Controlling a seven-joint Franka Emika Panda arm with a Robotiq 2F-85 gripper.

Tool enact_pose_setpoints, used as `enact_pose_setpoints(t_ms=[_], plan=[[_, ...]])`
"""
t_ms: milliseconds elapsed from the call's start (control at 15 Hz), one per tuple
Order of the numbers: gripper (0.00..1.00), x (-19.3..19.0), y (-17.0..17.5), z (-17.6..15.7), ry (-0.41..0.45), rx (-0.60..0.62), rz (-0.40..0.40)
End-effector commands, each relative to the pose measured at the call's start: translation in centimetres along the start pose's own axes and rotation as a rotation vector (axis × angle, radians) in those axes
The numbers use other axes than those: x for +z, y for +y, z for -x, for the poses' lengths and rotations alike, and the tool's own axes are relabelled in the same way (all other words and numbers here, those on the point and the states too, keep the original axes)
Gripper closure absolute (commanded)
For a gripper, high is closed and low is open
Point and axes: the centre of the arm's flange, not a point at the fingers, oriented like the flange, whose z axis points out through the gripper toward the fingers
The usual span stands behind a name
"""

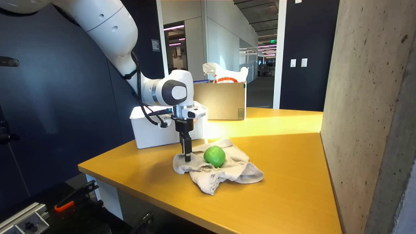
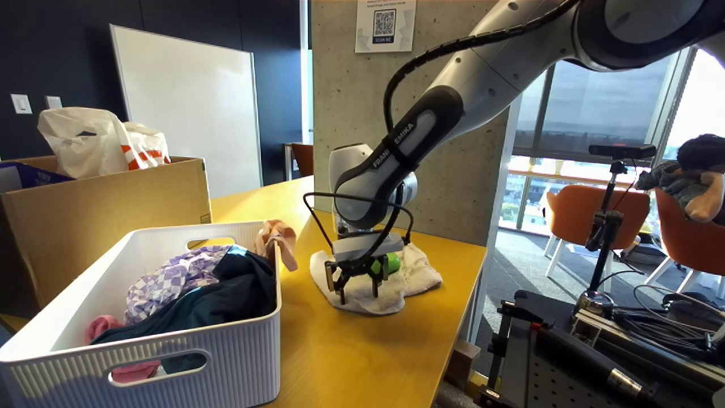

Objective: Put the apple on the towel and cover it, then put it in the basket

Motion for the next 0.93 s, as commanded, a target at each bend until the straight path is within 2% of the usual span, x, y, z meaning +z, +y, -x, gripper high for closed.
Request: enact_pose_setpoints(t_ms=[0, 400, 467, 867], plan=[[0.5, 0.4, -0.8, 0.4, 0.027, -0.01, -0.004], [0.95, 0.4, -1.4, 0.8, 0.036, -0.024, -0.013], [0.99, 0.4, -1.6, 0.9, 0.036, -0.028, -0.013], [0.99, 0.2, -3.9, 2.7, 0.042, -0.073, 0.003]])
